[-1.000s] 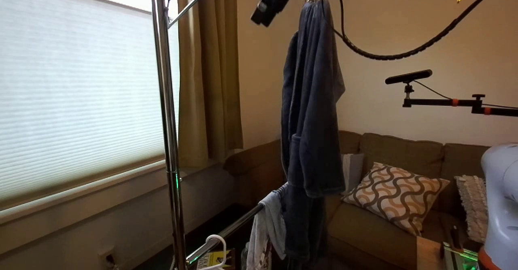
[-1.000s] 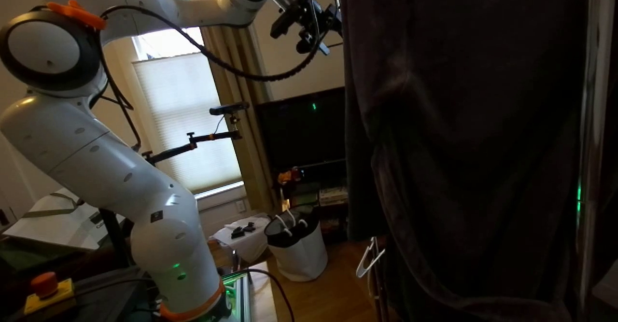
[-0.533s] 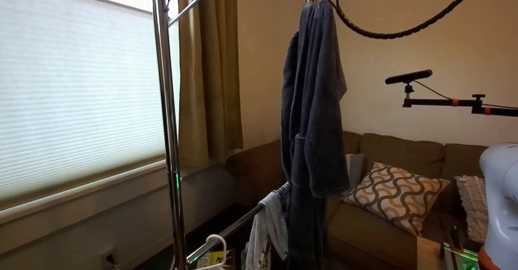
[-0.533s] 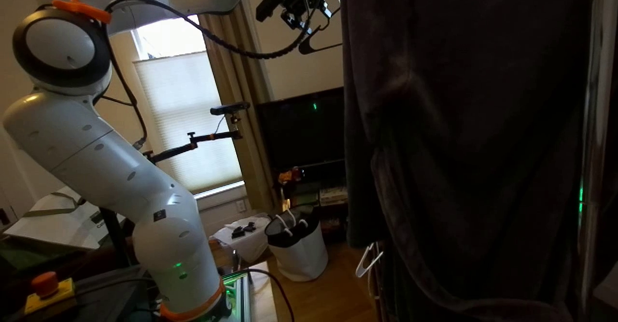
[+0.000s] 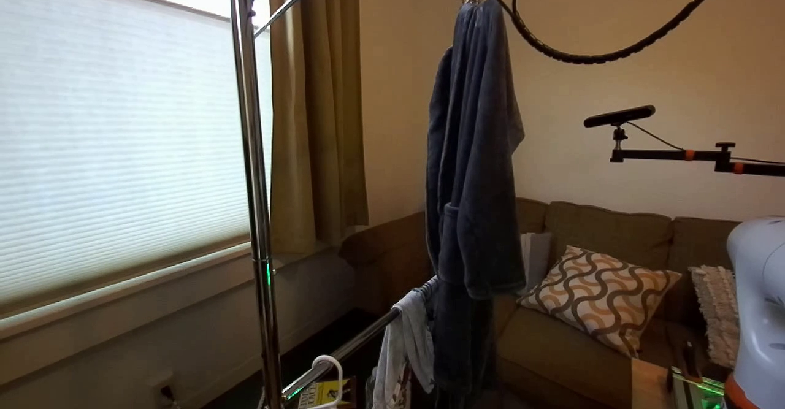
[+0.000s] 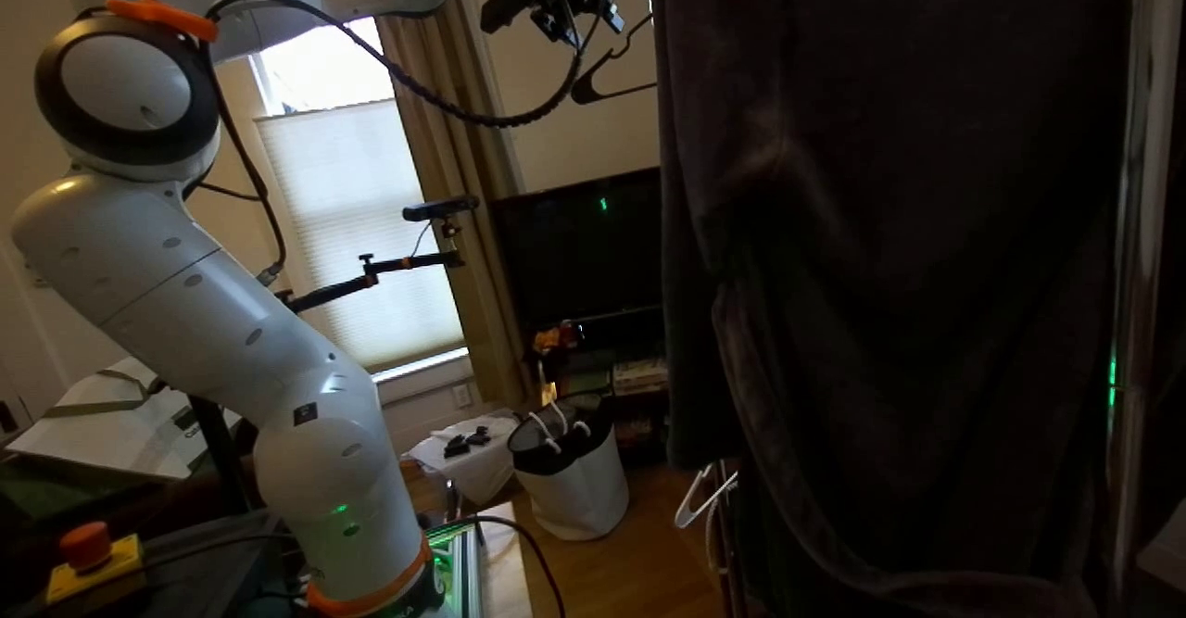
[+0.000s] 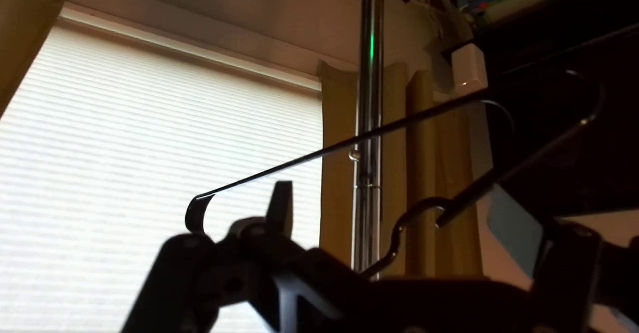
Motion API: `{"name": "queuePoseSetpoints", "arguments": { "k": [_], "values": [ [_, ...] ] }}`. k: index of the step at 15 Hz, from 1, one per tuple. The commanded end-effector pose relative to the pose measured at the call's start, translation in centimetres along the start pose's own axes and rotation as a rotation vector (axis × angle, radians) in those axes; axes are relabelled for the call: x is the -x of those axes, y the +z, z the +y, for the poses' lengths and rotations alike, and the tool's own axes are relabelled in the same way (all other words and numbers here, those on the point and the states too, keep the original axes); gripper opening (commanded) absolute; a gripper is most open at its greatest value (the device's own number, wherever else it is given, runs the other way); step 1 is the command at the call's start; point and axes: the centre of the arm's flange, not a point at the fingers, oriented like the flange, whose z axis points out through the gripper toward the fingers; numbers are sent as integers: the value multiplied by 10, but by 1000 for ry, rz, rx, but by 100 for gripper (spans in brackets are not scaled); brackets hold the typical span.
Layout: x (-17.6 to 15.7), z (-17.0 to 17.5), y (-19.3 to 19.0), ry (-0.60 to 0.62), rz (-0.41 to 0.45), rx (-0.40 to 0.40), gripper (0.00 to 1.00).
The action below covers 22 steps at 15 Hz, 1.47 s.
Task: Put the coat hanger on the table
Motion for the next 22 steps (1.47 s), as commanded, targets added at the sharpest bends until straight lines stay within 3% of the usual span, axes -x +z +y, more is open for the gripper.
{"name": "queuePoseSetpoints", "arguments": {
  "k": [1,5,9,11,17,22],
  "values": [
    [-24,-21,6,132,-13,29,100],
    [-51,-38,49,221,-72,139,100],
    [-62,-47,67,237,-102,174,100],
    [-58,-45,65,219,-140,156,100],
    [-58,-49,23,132,-84,59,100],
    [-72,-53,58,166,-148,50,100]
  ]
}}
